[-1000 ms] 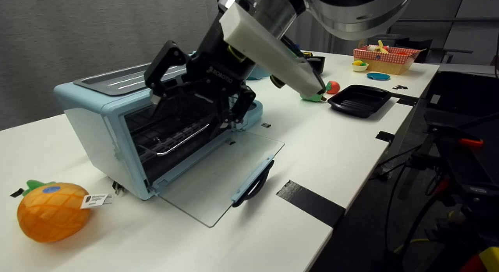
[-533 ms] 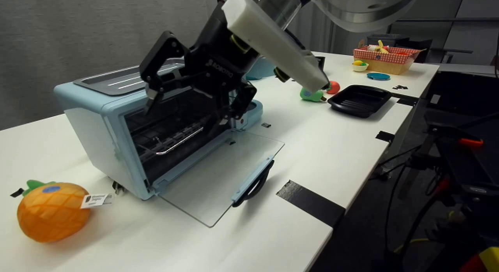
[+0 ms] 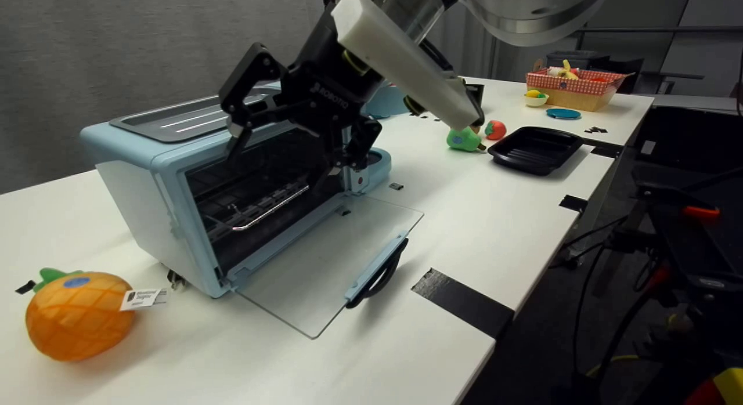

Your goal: Place the oven rack inside the toaster oven

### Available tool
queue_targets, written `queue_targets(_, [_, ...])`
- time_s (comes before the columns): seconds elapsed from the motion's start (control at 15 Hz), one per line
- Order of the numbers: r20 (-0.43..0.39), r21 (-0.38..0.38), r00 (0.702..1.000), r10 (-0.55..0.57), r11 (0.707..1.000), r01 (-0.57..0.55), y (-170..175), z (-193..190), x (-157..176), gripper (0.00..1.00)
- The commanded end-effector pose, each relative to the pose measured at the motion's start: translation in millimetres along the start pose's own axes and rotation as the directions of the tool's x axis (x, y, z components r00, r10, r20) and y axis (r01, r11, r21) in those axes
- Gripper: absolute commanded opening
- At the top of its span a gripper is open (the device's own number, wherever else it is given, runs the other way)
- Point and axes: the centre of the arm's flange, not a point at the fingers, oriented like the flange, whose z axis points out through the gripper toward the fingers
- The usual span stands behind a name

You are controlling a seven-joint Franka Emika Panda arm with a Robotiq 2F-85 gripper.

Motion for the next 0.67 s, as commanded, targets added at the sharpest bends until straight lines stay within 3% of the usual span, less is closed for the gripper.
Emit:
queue_targets(0.0, [-0.006,-0.004,0.999,-0.043,0.999,0.042,-3,-6,12,0.74])
queue_targets(0.33, [0.125,-0.008,0.991,-0.051,0.999,0.053,-10,-13,-16,0.35])
queue_targets(0.6, [0.206,-0.063,0.978,-0.036,0.997,0.05,-7,-14,-34,0.05])
